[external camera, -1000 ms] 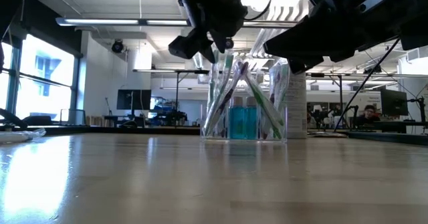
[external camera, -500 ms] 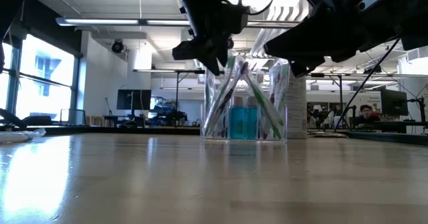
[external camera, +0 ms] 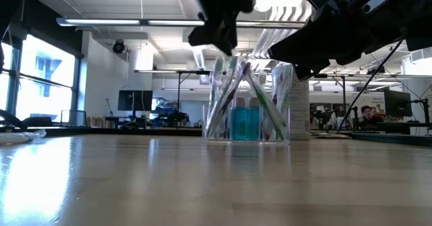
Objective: Pick & Place toothbrushing station
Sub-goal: Put the green toothbrush into the transparent organizer
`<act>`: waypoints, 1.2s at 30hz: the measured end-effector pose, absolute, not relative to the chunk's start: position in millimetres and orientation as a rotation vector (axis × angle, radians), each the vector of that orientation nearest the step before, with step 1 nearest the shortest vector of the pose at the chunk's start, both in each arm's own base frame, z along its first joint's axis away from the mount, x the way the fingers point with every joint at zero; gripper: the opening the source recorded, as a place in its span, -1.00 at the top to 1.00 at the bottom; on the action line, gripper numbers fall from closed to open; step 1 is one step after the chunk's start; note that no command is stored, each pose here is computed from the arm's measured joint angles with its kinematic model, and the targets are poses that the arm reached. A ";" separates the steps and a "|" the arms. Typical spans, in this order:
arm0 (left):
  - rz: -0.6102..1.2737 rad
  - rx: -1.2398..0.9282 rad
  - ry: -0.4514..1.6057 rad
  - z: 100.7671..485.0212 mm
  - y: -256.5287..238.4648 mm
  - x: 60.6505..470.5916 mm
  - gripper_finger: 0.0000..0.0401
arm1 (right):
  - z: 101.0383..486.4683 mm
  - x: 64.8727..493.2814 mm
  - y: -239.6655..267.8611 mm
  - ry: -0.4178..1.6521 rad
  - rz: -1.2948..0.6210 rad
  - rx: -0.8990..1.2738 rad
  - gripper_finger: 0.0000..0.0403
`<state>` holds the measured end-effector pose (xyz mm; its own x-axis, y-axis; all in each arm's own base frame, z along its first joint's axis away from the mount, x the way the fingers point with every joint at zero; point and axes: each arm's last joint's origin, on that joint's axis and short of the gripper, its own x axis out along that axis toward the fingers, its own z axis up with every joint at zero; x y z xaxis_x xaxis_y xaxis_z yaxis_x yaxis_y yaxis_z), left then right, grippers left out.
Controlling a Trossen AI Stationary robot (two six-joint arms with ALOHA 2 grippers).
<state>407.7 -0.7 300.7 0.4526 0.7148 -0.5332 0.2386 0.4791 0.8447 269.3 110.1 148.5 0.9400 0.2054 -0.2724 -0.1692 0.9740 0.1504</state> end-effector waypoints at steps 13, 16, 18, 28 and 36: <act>0.622 1.178 0.943 350.8 -79.1 394.4 0.20 | 148.0 269.2 110.0 0.294 0.195 0.109 0.98; 0.622 1.168 0.985 351.6 -95.0 373.7 0.20 | 148.0 269.2 110.1 0.292 0.200 0.082 0.98; 0.515 1.081 1.061 349.7 -102.5 355.6 0.20 | 148.1 269.2 110.0 0.290 0.203 0.067 0.98; 0.123 0.105 1.468 330.4 -125.5 311.3 0.20 | 151.0 274.4 99.5 0.261 0.207 0.066 0.98; 0.222 0.048 1.661 285.6 -124.5 286.4 0.20 | 149.6 274.5 98.4 0.276 0.206 0.073 0.98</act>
<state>286.4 -124.5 285.6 -0.1048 0.1631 -0.9810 -0.1004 0.9797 0.1735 274.5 98.4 149.6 0.9412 0.2120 -0.2631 -0.1921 0.9763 0.0995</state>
